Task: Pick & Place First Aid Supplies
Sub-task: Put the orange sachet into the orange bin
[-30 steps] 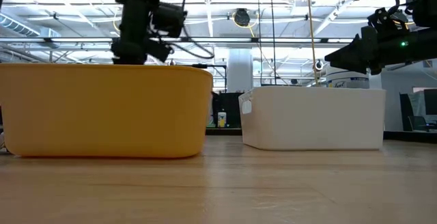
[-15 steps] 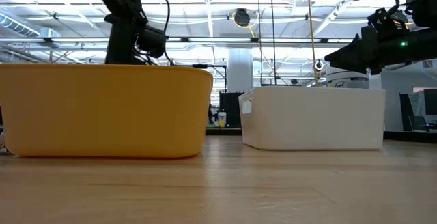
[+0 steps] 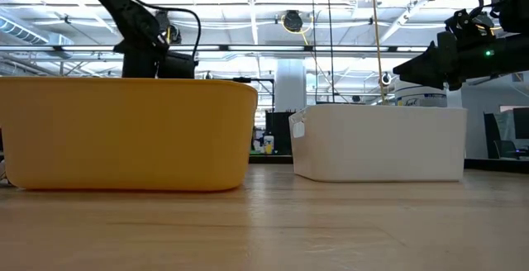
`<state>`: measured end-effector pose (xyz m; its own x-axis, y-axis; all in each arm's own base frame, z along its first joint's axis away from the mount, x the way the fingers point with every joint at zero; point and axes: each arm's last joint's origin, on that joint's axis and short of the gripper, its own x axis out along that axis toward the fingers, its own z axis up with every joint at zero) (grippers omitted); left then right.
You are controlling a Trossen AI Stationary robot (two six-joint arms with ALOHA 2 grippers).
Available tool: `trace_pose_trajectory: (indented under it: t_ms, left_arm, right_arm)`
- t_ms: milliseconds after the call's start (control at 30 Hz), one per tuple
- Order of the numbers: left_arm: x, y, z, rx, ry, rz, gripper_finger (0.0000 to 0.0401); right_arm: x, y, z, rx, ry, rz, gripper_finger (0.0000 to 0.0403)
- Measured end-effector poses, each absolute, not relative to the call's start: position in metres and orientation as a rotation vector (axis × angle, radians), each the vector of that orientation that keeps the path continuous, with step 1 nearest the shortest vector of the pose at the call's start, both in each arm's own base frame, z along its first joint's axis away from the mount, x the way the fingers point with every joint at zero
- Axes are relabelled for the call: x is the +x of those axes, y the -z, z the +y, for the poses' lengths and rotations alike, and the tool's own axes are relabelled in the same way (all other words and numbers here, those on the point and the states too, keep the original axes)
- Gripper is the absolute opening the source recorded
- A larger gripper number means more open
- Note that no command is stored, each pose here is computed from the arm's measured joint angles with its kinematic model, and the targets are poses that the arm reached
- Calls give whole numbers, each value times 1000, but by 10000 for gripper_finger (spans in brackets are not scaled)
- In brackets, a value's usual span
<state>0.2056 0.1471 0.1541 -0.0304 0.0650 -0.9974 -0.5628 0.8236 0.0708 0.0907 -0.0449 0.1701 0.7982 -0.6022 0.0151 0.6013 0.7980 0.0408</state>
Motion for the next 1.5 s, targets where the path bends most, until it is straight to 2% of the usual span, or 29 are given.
trace_pose_trajectory:
  t_ms: [267, 367, 500, 833, 1033, 1500]
  left_arm:
    - [204, -141, 145, -406, -520, 1471, 268]
    - [204, -140, 145, -408, -515, 1465, 253]
    - [204, -140, 145, -415, -505, 1455, 197]
    - [204, -140, 144, -474, -527, 1442, 14]
    - [198, -152, 143, -542, -560, 1431, 6]
    - [182, -226, 127, -594, -572, 1483, 3]
  right_arm:
    - [91, -170, -45, 35, 646, -27, 259]
    - [91, -170, -45, 35, 646, -28, 260]
    - [91, -170, -45, 35, 646, -28, 263]
    - [91, -170, -45, 35, 646, -28, 261]
    - [91, -170, -45, 35, 646, -27, 259]
    - [91, -170, -45, 35, 646, -27, 263]
